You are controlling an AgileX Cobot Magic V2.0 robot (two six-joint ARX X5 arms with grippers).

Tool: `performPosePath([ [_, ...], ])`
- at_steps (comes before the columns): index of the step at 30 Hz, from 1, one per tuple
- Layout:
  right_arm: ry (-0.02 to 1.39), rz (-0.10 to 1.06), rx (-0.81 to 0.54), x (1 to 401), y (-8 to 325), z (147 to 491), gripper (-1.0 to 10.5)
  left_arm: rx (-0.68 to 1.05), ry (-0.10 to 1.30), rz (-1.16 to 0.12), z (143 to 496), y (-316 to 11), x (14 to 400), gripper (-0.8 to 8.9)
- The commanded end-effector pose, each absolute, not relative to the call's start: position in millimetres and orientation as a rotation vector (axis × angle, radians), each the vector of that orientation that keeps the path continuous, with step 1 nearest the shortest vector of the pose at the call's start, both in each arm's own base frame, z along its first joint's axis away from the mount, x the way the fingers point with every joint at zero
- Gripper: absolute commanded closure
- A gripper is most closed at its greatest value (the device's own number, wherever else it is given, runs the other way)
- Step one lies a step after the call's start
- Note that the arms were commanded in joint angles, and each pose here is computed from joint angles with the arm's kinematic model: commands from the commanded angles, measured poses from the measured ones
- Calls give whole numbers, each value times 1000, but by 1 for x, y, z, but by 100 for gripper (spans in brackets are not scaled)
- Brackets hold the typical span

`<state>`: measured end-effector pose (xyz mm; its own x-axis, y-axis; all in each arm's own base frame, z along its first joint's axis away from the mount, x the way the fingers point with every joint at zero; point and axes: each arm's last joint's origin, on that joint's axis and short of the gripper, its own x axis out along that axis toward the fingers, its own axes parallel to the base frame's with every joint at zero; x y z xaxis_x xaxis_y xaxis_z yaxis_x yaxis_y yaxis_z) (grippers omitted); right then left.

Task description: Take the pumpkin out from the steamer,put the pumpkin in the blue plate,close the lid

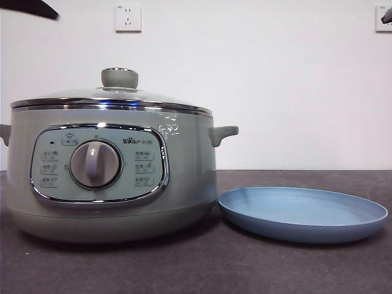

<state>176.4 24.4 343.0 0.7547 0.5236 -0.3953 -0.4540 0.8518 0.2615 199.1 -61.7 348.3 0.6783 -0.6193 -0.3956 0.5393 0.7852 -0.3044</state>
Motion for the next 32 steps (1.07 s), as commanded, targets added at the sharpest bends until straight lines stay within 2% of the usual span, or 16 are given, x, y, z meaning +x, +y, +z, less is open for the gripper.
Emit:
performPosePath([
  [1,483,537,163,176,25,343,410,-144,538,-651,344,-76,209,346],
  [10,519,533,171,174,25,340,410,-11,644,-618,320,-115,237,346],
  [17,527,533,173,174,25,340,410,82,700,-577,298,-131,250,346],
  [23,527,532,172,174,25,340,410,119,705,-563,294,-138,251,352],
  [25,527,532,172,174,25,340,410,122,702,-566,294,-140,250,421],
  [32,527,532,172,174,25,340,410,165,698,-583,293,-141,249,818],
])
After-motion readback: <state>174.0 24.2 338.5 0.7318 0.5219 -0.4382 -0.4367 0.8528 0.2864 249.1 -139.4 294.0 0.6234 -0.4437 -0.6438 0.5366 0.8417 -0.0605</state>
